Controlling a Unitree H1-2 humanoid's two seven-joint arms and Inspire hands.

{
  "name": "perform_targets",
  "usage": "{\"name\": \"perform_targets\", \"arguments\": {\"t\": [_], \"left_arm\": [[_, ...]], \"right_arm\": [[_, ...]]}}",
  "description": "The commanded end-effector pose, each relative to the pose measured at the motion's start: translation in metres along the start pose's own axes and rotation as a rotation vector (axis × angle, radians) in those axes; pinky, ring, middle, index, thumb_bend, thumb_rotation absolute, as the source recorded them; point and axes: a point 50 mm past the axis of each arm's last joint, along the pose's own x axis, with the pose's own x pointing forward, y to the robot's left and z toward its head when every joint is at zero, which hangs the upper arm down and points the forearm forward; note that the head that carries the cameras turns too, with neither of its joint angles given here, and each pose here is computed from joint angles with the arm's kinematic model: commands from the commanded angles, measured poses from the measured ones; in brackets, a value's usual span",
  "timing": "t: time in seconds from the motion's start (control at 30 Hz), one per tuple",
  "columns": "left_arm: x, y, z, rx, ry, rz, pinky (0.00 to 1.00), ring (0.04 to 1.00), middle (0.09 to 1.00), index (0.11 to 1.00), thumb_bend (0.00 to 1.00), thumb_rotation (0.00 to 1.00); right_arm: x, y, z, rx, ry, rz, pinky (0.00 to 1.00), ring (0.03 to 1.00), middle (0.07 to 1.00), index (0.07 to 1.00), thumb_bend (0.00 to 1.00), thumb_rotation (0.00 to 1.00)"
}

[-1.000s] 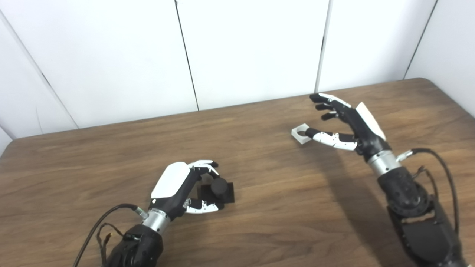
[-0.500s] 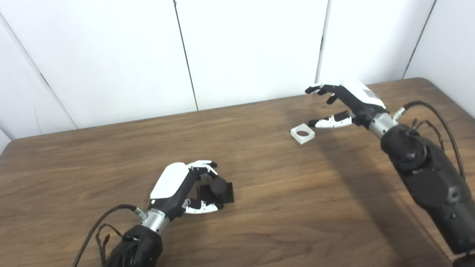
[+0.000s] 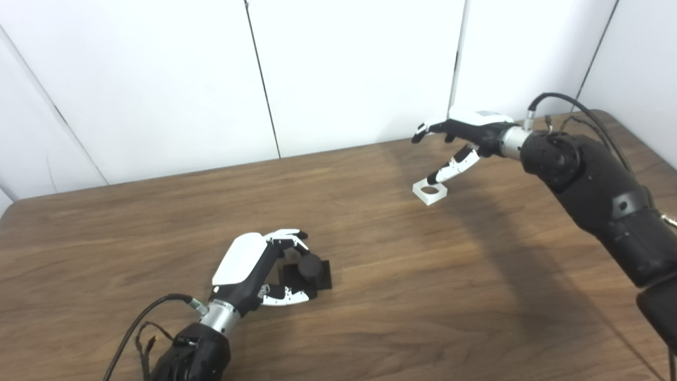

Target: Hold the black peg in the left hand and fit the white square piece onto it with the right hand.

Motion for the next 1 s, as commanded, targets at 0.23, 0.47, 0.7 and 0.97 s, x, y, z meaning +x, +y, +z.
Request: {"name": "perform_targets", "arguments": {"t": [0.23, 0.47, 0.7, 0.97], "left_arm": [[-0.016, -0.027, -0.01, 0.008, 0.073, -0.143, 0.63, 0.769, 0.802, 0.492, 0.51, 0.08], [-0.017, -0.028, -0.011, 0.004, 0.077, -0.141, 0.63, 0.767, 0.802, 0.492, 0.51, 0.08], [-0.019, -0.028, -0.013, 0.009, 0.082, -0.148, 0.61, 0.763, 0.801, 0.492, 0.51, 0.09], [-0.022, -0.029, -0.015, 0.013, 0.083, -0.149, 0.62, 0.767, 0.8, 0.491, 0.51, 0.09]], "right_arm": [[0.002, -0.03, 0.014, -0.122, -0.036, 0.106, 0.83, 0.947, 0.948, 0.86, 0.98, 0.38], [0.005, -0.017, 0.014, -0.178, -0.021, 0.155, 0.9, 0.958, 0.96, 0.868, 0.98, 0.37], [0.007, -0.008, 0.014, -0.184, -0.017, 0.173, 0.92, 0.97, 0.961, 0.875, 0.98, 0.35], [0.008, 0.001, 0.006, -0.18, -0.011, 0.151, 0.91, 0.957, 0.956, 0.876, 0.93, 0.34]]}}
